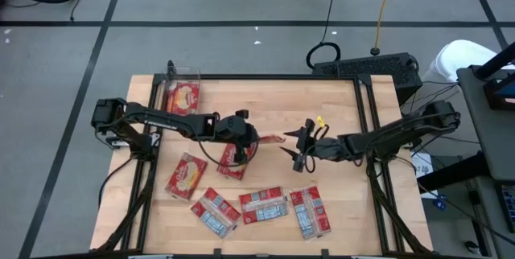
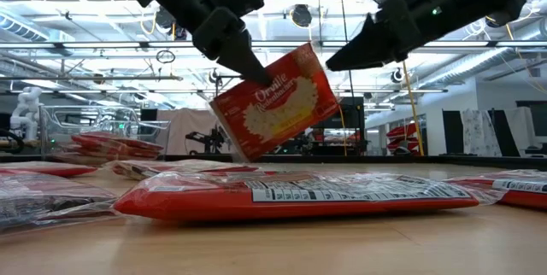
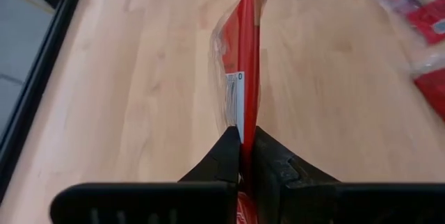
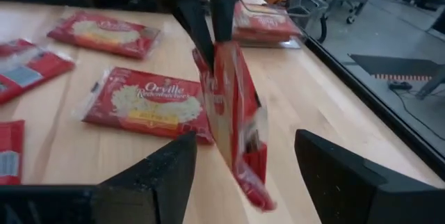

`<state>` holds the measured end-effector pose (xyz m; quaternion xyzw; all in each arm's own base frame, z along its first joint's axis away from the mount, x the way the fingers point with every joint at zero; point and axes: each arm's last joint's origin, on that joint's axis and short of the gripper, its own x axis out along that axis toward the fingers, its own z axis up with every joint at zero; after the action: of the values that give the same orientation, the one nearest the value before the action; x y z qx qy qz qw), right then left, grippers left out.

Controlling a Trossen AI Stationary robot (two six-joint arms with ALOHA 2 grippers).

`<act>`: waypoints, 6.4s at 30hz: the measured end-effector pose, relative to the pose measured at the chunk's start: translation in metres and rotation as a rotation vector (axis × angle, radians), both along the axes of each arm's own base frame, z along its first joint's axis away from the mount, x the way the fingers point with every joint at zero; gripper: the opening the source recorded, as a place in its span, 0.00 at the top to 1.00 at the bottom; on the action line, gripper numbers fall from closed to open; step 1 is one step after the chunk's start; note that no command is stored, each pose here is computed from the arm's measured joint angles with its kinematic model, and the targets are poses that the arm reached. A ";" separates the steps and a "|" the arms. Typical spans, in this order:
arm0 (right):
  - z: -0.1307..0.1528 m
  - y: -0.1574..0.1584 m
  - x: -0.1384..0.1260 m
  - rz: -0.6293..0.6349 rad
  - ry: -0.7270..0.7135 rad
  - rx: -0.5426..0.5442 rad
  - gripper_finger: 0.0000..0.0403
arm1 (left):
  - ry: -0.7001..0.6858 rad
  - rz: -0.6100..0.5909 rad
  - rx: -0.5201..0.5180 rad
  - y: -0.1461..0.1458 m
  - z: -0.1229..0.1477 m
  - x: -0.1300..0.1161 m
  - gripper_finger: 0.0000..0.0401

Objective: Sort popcorn bags into baskets
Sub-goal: Put the red popcorn bag into the transparent bin

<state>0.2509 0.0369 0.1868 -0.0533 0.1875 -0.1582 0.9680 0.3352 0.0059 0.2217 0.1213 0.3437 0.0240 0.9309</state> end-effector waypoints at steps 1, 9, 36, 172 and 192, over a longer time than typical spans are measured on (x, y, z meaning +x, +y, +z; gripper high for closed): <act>-0.003 0.000 0.002 0.001 0.001 -0.004 0.41 | -0.002 -0.012 0.000 0.000 0.000 0.000 0.95; -0.017 -0.004 0.021 -0.005 -0.072 -0.049 0.41 | 0.007 -0.067 0.006 -0.001 0.000 0.000 0.94; -0.029 -0.023 0.028 0.066 -0.040 0.025 0.97 | -0.021 0.094 -0.002 -0.008 0.000 0.000 0.81; 0.100 -0.058 0.005 0.033 -1.100 -0.026 1.00 | -1.399 -0.144 -0.251 0.053 0.073 0.025 0.62; 0.099 -0.059 0.004 -0.033 -1.054 -0.031 0.87 | -1.312 -0.199 -0.374 0.073 0.078 0.030 0.93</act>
<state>0.2553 -0.0225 0.2854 0.0221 -0.3261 -0.1817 0.9274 0.3651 0.0794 0.2995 -0.0501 -0.3053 -0.0530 0.9495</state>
